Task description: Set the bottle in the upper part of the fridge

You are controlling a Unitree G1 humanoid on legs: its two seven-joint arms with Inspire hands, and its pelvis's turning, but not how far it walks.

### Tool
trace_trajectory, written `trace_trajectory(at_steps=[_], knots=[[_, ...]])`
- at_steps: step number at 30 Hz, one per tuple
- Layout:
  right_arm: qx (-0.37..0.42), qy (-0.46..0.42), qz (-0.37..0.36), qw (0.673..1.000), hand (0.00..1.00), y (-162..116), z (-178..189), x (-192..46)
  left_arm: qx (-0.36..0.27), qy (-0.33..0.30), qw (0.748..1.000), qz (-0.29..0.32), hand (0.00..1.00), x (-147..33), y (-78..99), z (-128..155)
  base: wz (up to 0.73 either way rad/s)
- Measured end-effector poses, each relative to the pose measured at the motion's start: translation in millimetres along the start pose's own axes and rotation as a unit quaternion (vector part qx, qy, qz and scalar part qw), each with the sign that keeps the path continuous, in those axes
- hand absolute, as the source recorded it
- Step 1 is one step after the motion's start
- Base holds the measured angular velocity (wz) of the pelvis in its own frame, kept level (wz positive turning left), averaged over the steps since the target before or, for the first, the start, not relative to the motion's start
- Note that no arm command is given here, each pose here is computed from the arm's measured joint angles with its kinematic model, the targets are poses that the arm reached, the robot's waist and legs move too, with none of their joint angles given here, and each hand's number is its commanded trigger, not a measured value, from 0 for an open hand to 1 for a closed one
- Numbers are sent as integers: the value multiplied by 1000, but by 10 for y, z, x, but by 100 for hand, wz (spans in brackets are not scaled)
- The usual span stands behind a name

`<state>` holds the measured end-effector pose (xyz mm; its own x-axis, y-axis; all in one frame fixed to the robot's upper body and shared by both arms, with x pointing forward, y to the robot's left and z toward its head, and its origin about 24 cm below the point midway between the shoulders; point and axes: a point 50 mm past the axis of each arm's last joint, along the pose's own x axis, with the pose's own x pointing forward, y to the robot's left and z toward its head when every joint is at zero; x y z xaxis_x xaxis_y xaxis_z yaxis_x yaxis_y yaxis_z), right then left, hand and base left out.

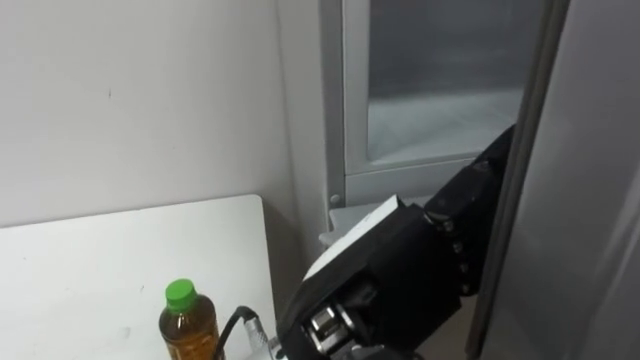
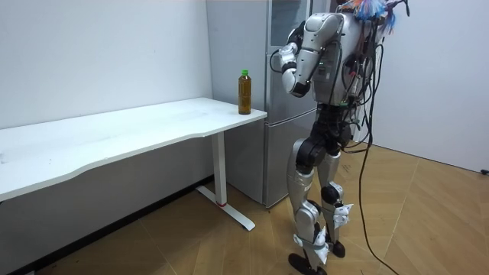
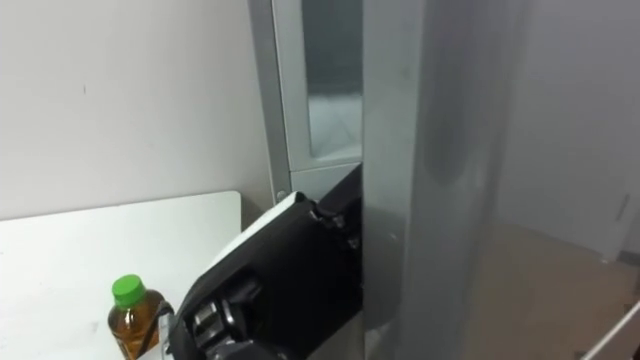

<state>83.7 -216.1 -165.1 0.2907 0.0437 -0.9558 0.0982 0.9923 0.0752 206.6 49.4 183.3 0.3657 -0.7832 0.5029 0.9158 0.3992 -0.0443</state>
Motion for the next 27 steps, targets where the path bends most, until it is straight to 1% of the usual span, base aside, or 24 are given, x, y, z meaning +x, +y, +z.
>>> trace_trajectory(at_steps=[18, 27], knots=[[-1, -5, -20, 1000, 0, -43, 30, -4, 0, -1, 1000, -1, 0, 1, 0, -4, 0], [19, -7, -16, 1000, 0, -30, 28, -2, -2, -2, 1000, -4, 0, 7, -12, -9, -3]])
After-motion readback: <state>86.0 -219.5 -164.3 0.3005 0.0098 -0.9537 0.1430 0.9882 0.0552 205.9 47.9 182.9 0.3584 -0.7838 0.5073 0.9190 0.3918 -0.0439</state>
